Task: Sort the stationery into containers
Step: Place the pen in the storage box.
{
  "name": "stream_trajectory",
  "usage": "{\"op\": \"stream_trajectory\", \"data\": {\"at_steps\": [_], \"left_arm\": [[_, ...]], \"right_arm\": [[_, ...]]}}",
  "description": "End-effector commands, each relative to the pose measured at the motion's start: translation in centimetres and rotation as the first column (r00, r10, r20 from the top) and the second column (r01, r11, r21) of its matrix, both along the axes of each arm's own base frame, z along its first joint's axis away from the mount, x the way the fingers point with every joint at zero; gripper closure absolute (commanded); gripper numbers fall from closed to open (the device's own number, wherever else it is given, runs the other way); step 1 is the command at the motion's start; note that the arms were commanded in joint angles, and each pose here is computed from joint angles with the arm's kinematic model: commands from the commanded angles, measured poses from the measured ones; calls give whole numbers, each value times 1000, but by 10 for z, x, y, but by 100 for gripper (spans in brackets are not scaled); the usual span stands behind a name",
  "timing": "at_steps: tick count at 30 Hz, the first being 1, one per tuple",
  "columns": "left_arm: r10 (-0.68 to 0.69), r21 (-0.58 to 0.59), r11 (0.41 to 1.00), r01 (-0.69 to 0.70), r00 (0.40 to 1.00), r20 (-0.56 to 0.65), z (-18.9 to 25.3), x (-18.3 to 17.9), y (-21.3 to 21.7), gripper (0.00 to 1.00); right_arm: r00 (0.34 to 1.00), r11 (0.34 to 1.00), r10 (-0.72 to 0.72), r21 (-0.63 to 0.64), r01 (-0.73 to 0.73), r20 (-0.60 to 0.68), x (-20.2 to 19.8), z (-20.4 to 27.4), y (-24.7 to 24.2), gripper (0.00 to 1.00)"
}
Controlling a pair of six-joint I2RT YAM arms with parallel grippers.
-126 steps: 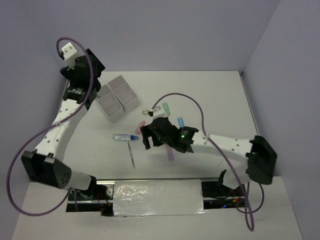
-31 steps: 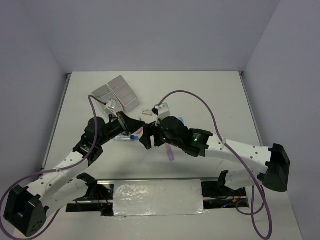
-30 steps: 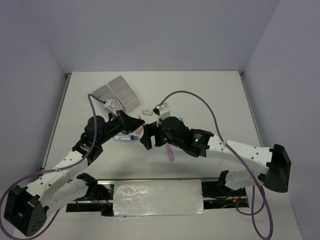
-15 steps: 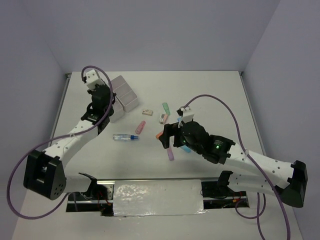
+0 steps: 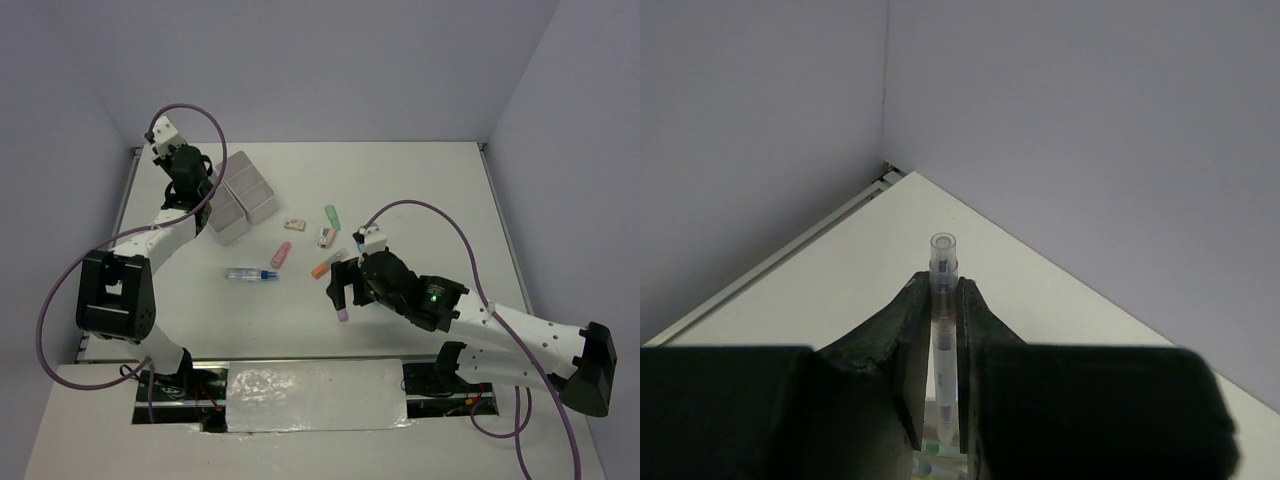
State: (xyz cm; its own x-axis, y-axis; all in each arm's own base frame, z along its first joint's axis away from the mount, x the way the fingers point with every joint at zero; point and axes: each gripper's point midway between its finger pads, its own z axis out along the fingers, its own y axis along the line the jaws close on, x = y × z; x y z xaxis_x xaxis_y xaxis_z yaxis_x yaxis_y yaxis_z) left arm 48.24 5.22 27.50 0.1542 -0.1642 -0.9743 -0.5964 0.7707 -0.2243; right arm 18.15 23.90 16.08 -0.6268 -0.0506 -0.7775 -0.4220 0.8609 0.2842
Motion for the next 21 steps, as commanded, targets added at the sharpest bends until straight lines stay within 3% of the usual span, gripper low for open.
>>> {"op": "stream_trajectory", "data": {"at_steps": [1,6,9,12,17,21], "left_arm": [[6,0,1000,-6,996,84,13,4,5,91],[-24,-29,999,27,995,92,3,4,1,84],[-26,-33,999,29,996,85,-2,3,1,71],[-27,-32,999,30,997,78,-9,-1,1,49],[-20,-28,999,22,998,64,-11,-6,3,24],[-42,-64,997,49,993,109,17,-19,0,2]], "right_arm": [[999,1000,13,23,-14,38,5,24,6,1],[999,1000,10,-1,-10,46,9,27,7,1],[999,1000,9,-1,-9,43,12,25,10,1],[999,1000,10,-7,-10,35,14,20,12,1],[1000,1000,-7,-12,7,13,23,12,10,1],[999,1000,-15,-8,15,-33,26,-1,10,1]]}}
